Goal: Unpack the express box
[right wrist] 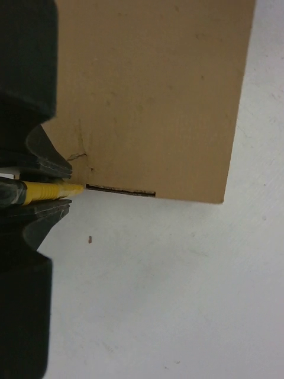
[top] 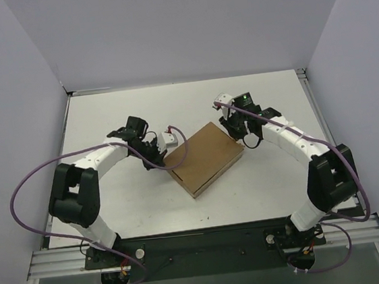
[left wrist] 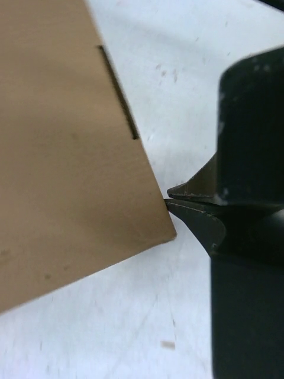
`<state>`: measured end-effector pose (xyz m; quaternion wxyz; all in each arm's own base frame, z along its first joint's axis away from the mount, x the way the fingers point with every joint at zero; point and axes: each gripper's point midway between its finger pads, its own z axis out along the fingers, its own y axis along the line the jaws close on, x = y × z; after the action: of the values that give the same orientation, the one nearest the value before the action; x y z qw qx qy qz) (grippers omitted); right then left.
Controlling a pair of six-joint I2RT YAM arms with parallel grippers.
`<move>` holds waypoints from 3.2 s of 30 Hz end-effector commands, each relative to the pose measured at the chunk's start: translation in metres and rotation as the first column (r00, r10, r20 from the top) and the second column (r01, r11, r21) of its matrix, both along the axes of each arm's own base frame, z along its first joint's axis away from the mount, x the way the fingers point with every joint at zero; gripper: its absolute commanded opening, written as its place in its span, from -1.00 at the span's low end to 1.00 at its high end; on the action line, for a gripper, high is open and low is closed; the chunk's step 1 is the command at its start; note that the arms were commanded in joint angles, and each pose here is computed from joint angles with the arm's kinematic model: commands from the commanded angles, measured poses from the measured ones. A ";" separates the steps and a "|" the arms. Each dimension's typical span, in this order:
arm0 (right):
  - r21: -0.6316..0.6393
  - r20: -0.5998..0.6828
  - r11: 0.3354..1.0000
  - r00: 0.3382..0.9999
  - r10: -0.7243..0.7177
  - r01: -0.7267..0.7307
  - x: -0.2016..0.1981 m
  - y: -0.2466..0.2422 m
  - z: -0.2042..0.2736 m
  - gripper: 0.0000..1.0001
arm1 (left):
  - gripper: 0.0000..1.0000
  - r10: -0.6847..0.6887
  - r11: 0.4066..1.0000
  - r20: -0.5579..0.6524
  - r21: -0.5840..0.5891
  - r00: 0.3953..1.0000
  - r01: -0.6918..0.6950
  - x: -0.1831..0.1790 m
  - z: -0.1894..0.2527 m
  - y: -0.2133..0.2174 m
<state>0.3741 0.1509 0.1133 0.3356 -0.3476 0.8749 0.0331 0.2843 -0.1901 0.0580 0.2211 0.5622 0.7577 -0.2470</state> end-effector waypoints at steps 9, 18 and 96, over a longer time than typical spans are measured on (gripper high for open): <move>-0.028 -0.109 0.988 0.983 0.147 -0.151 -0.110 0.008 0.006 -1.00 | -1.00 0.277 0.956 0.096 -0.131 0.956 -0.263 0.084 0.034 0.027; -0.035 -0.108 0.991 0.986 0.127 -0.131 -0.095 -0.013 0.058 -1.00 | -0.97 0.427 0.886 0.038 -0.219 0.903 -0.410 0.068 0.071 0.050; 0.206 0.044 0.600 0.620 0.784 -0.773 -0.167 0.171 0.026 -1.00 | -1.00 0.197 0.865 -0.480 -0.326 0.855 -0.382 0.028 0.011 -0.038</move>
<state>0.2150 0.3259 0.1290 0.2867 -0.6341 0.6629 0.2761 0.3069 -0.2290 0.0766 0.1954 0.3049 0.7908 -0.4935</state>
